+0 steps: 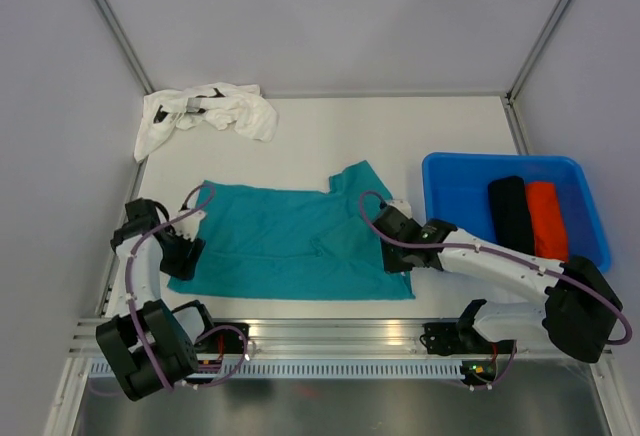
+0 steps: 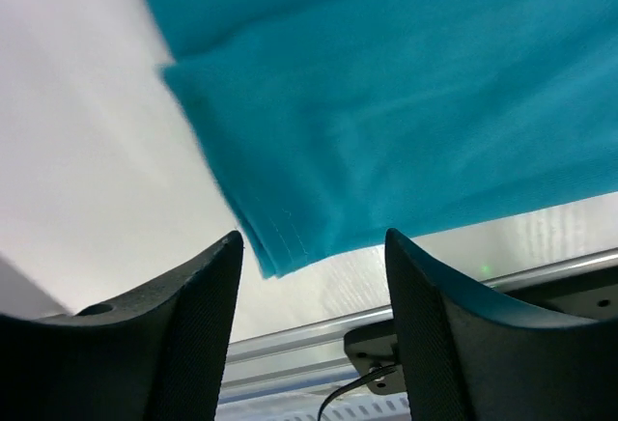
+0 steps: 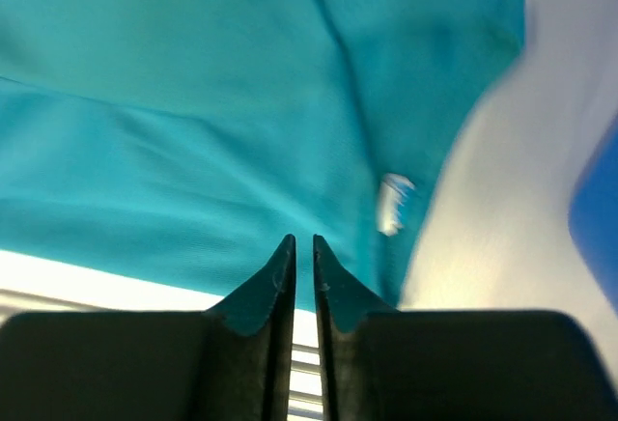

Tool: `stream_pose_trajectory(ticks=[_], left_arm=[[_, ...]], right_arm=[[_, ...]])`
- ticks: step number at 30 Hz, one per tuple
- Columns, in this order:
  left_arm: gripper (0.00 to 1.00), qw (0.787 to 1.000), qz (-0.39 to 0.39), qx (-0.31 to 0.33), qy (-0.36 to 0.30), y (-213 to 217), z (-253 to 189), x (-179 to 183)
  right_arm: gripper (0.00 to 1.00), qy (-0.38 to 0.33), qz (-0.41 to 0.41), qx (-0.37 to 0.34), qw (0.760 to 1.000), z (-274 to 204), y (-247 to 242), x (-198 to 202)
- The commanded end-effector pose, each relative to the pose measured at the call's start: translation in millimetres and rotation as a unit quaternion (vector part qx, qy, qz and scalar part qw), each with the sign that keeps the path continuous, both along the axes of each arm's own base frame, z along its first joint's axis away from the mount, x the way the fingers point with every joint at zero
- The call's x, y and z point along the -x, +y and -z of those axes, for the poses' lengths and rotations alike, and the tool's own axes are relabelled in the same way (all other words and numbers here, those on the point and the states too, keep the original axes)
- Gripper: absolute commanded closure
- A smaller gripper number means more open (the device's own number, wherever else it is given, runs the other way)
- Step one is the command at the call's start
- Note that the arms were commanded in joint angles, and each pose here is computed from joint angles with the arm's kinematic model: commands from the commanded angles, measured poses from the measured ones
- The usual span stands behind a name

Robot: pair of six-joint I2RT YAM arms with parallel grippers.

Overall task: Roll the t-shirts
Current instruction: Fold the tshirt

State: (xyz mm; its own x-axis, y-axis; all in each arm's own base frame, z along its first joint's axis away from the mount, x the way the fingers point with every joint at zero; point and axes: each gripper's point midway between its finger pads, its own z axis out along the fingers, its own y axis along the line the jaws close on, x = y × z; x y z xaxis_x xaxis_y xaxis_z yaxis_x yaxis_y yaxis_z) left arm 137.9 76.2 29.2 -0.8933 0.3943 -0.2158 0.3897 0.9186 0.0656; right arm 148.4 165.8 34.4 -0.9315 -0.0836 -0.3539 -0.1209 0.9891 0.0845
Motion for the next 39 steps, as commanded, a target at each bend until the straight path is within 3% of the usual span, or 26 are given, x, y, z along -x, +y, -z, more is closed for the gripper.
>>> stream_pose_trajectory(ticks=[1, 5, 6, 8, 13, 18, 19, 25, 33, 36, 39], left_arm=[[0.33, 0.993, 0.039, 0.054, -0.100, -17, -62, -44], [0.32, 0.976, 0.010, 0.106, -0.191, -19, -126, -109], [0.33, 0.970, 0.004, 0.115, -0.212, -18, -134, -126], [0.34, 0.968, -0.026, 0.132, -0.212, -19, -137, -155], [0.35, 0.975, -0.026, 0.097, -0.197, -30, -110, -217], [0.33, 0.976, -0.060, 0.100, -0.187, -22, -84, -262], [0.33, 0.975, -0.061, 0.106, -0.187, -22, -83, -272], [0.32, 0.976, -0.110, 0.125, -0.142, -15, -38, -308], [0.33, 0.973, -0.119, 0.172, -0.096, -32, -10, -301], [0.35, 0.974, -0.119, 0.173, -0.086, -34, -3, -298], [0.45, 0.974, -0.121, 0.174, -0.079, -33, 4, -299]], right_arm=[[0.81, -0.072, -0.036, -0.044, 0.996, -54, 36, -41], [0.66, -0.139, -0.061, -0.073, 0.986, -105, 67, -103], [0.58, -0.148, -0.052, -0.071, 0.985, -110, 65, -123], [0.56, -0.162, -0.053, -0.084, 0.982, -119, 77, -165], [0.52, -0.180, 0.013, -0.036, 0.983, -103, 51, -274], [0.48, -0.128, 0.026, 0.006, 0.991, -41, 34, -327], [0.47, -0.134, 0.026, 0.002, 0.991, -47, 37, -340], [0.43, -0.084, 0.011, 0.011, 0.996, 9, 37, -348], [0.45, -0.064, 0.006, -0.031, 0.997, 25, 34, -342], [0.56, -0.053, -0.010, -0.051, 0.997, 29, 40, -334], [0.72, -0.056, -0.016, -0.059, 0.997, 25, 42, -332]])
